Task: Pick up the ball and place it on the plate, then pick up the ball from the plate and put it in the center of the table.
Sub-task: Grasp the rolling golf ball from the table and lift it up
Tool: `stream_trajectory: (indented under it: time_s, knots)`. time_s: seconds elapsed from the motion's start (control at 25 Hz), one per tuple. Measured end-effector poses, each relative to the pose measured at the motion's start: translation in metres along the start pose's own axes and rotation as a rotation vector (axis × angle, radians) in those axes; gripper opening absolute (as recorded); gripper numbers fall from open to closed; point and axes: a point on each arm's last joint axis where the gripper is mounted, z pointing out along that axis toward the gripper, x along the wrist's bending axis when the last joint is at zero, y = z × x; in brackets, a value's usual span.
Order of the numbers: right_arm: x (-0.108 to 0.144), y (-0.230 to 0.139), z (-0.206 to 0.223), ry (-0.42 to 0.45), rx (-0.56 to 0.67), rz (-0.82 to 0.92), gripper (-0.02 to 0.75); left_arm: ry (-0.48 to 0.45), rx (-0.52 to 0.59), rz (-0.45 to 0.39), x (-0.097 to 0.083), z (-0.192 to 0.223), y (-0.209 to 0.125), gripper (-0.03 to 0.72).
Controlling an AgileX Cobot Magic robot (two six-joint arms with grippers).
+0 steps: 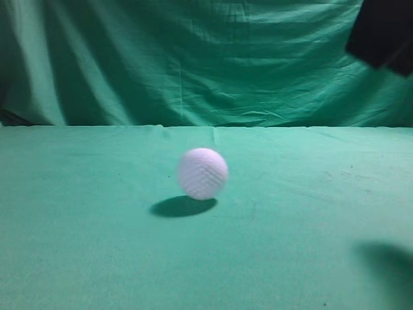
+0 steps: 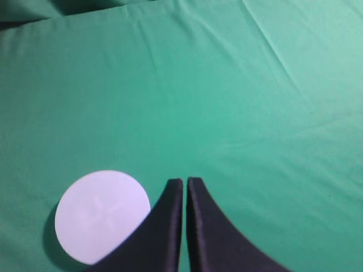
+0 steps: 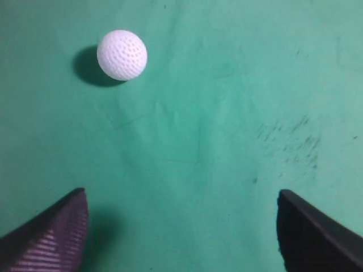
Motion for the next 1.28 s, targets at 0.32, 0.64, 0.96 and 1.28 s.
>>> stream_trajectory:
  time_s: [0.32,0.64,0.96,1.28]
  knots:
    - [0.002,0.003,0.059,0.048,0.099,-0.021,0.595,0.027,-0.056,0.036,-0.018,-0.023,-0.050,0.000]
    - [-0.010,0.028,0.085,0.044,0.090,0.010,0.595,0.022,-0.082,0.057,-0.026,-0.032,-0.063,0.000]
    - [-0.014,0.029,0.100,0.056,0.127,0.009,0.547,0.020,-0.082,0.061,-0.026,-0.032,-0.063,0.000]
    - [-0.014,0.028,0.101,0.051,0.140,0.003,0.446,0.020,-0.082,0.062,-0.026,-0.032,-0.063,0.000]
